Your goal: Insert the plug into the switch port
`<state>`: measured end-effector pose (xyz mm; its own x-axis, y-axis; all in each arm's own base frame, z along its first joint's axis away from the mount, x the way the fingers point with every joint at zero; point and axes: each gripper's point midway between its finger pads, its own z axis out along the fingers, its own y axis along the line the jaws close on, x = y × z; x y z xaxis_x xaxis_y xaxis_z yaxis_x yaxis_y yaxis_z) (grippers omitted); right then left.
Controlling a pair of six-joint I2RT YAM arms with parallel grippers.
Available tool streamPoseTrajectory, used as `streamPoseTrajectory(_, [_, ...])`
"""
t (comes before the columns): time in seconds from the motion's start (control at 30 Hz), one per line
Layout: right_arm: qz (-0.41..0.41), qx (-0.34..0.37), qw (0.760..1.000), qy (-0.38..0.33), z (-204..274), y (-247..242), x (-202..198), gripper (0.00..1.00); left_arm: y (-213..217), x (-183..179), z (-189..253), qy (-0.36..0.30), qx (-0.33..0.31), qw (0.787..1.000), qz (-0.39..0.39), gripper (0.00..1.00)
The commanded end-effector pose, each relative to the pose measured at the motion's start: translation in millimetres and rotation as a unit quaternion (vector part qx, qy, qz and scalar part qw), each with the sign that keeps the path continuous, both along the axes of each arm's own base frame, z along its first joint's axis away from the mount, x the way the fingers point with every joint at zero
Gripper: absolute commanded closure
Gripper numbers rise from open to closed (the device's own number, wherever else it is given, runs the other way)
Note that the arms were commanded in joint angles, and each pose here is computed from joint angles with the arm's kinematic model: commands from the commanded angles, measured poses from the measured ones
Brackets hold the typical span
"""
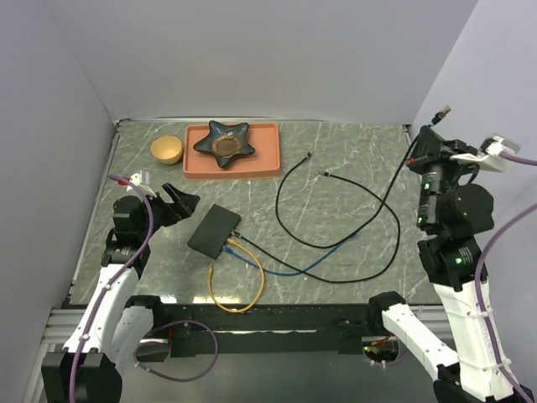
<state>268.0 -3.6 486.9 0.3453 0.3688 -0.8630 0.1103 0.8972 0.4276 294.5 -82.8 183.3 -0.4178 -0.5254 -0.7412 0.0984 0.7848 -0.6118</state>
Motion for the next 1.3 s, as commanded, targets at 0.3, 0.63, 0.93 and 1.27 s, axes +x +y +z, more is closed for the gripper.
streamPoseTrajectory(0.3, [0.185,-0.233,0.937,0.183,-108,153,79,1.00,-7,0,15,-0.032,-0.015,0.999,-0.019,0.01])
streamPoseTrajectory(0.63, [0.510,-0.389,0.715,0.279,-288,333,31,1.00,-33,-5,19,-0.051,-0.052,0.993,-0.097,0.01])
streamPoseTrajectory(0.93, [0.641,-0.317,0.647,0.264,-310,387,-10,1.00,-51,-18,28,-0.096,-0.072,0.980,-0.161,0.02])
streamPoseTrajectory(1.27, [0.696,-0.274,0.615,0.249,-302,405,-29,1.00,-61,-24,32,-0.113,-0.092,0.970,-0.197,0.11])
